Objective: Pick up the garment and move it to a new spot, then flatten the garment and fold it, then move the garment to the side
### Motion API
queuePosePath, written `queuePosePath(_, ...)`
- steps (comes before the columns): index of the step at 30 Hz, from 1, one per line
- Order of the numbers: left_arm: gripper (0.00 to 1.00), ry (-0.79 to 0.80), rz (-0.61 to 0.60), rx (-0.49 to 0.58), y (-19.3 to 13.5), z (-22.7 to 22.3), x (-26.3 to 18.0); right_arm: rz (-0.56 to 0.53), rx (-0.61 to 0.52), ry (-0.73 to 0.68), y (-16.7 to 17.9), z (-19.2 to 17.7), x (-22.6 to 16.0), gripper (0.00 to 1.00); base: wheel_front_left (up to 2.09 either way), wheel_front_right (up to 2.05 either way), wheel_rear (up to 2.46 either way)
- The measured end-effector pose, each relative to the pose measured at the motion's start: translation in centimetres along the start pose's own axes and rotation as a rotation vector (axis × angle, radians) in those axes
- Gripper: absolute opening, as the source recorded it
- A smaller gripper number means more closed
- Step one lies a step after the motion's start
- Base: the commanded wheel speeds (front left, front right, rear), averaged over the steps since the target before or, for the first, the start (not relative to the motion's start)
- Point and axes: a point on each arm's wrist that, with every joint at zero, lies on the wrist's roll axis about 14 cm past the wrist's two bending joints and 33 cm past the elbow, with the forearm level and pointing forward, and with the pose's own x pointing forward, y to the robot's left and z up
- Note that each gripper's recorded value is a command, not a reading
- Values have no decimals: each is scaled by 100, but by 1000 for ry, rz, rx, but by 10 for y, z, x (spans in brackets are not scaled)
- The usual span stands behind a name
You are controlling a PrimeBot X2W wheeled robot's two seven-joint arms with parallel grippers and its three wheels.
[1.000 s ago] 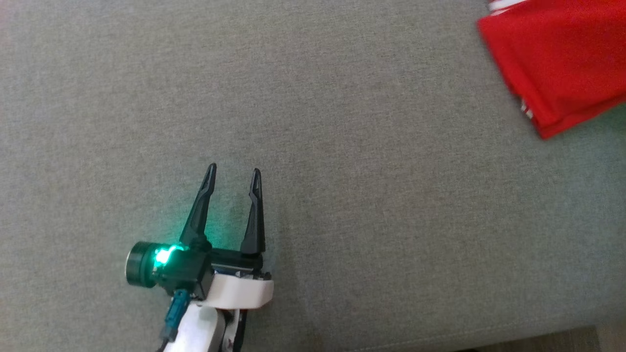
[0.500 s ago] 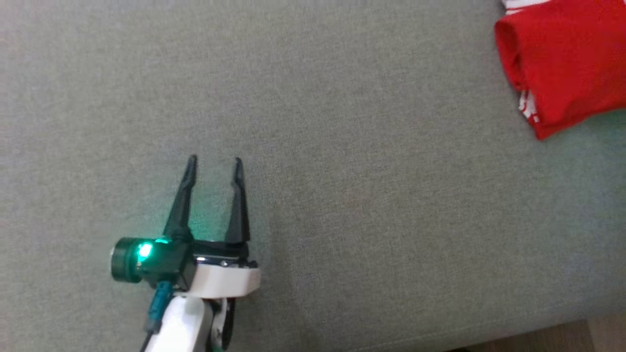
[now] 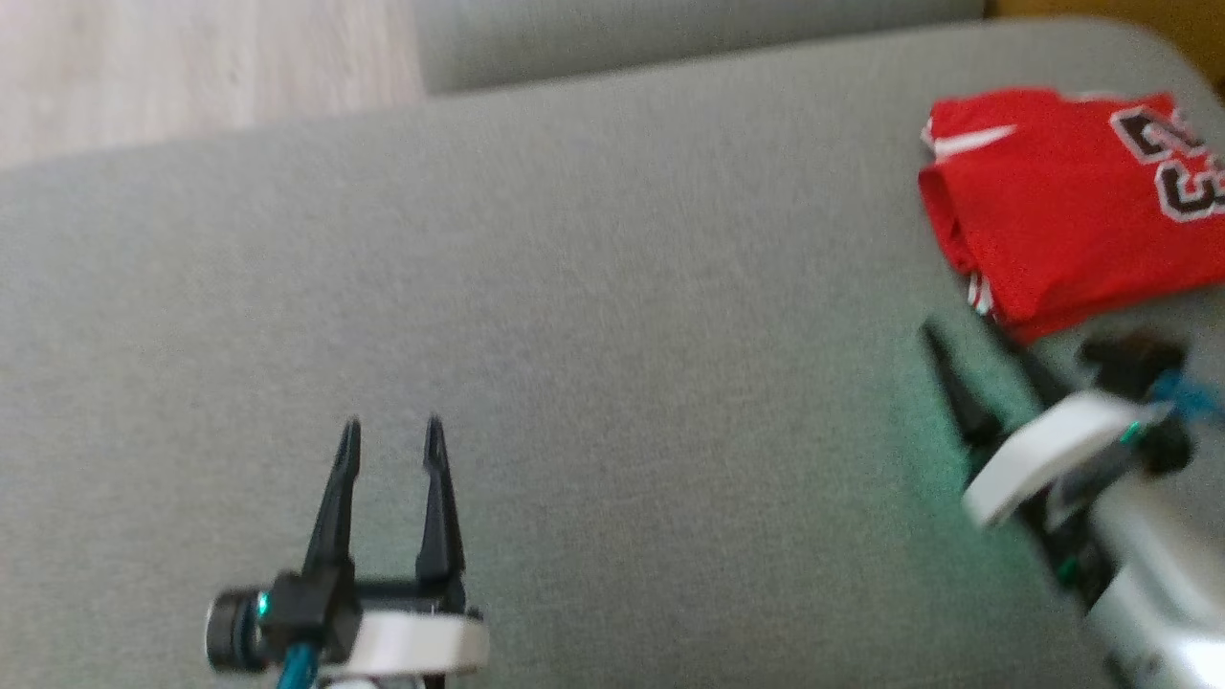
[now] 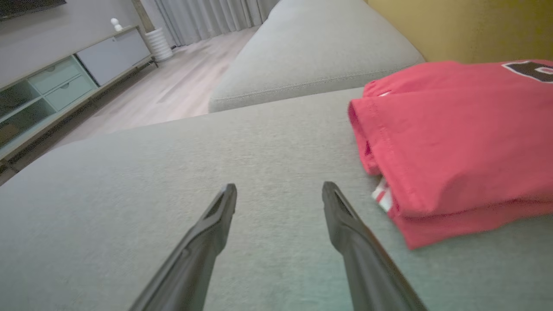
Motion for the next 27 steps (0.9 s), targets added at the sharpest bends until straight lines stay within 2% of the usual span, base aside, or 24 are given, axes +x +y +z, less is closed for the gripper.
queuePosePath(3, 100, -9, 34, -2, 5, 5, -22, 48, -25, -67, 30, -9, -14, 100, 0, 0, 0)
queuePosePath(7, 100, -22, 77, -6, 13, 10, -48, 67, -63, -122, 53, -19, -32, 100, 0, 0, 0)
queuePosePath(13, 100, -67, 79, 0, 13, 23, -62, 60, -119, -329, 79, 21, -59, 100, 0, 0, 0)
queuePosePath(19, 100, -71, 99, 11, 19, 24, -73, 11, -77, -333, 81, 2, -87, 100, 0, 0, 0)
queuePosePath(27, 100, -67, 109, 19, 22, 22, -82, -7, -80, -379, 77, 16, -91, 100, 0, 0, 0)
